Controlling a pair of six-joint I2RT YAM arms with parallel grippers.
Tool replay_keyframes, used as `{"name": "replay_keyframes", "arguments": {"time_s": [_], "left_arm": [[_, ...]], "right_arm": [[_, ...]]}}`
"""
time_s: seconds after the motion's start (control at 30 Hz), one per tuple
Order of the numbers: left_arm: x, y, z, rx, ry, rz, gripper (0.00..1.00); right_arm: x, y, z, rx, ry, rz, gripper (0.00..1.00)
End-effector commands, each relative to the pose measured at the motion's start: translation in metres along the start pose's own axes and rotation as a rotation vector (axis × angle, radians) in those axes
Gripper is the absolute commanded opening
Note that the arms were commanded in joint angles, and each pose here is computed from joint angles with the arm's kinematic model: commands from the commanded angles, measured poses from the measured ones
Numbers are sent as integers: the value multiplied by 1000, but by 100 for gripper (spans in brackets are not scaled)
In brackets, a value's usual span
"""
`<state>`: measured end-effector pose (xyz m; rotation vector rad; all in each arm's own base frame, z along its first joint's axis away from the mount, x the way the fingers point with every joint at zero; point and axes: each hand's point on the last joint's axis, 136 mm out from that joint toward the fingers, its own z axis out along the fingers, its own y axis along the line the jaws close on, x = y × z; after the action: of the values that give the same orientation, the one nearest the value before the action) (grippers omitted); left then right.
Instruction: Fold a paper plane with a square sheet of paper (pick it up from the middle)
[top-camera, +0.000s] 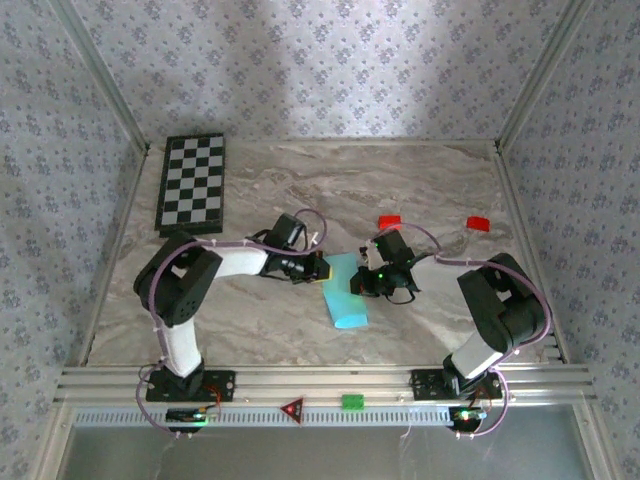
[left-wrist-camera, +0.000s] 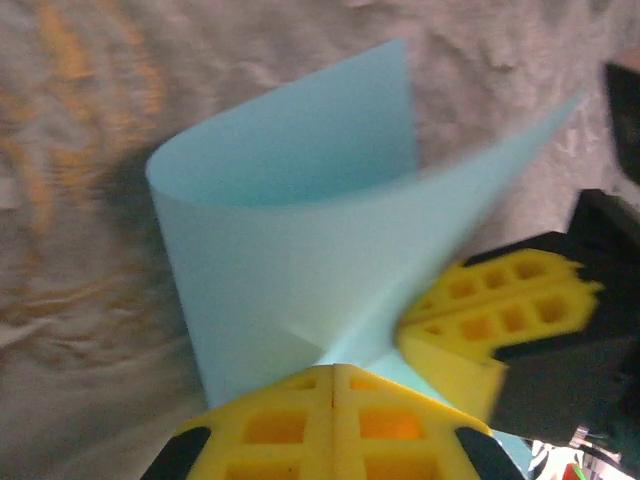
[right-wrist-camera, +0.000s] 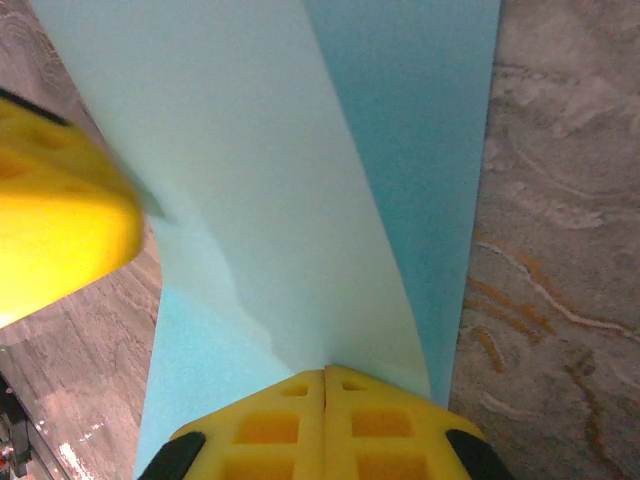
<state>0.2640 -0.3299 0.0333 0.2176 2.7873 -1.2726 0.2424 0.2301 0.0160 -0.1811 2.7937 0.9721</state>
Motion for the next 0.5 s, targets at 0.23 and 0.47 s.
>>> {"name": "replay_keyframes", "arguments": {"time_s": [0.23,0.47], "left_arm": [[11,38,7,-74,39,-71,0],[-10,-16,-10,59,1,7,0]], "right_arm": [[48,-54,4,208,133,117,2],[47,-53,2,209,129,113,2]]}}
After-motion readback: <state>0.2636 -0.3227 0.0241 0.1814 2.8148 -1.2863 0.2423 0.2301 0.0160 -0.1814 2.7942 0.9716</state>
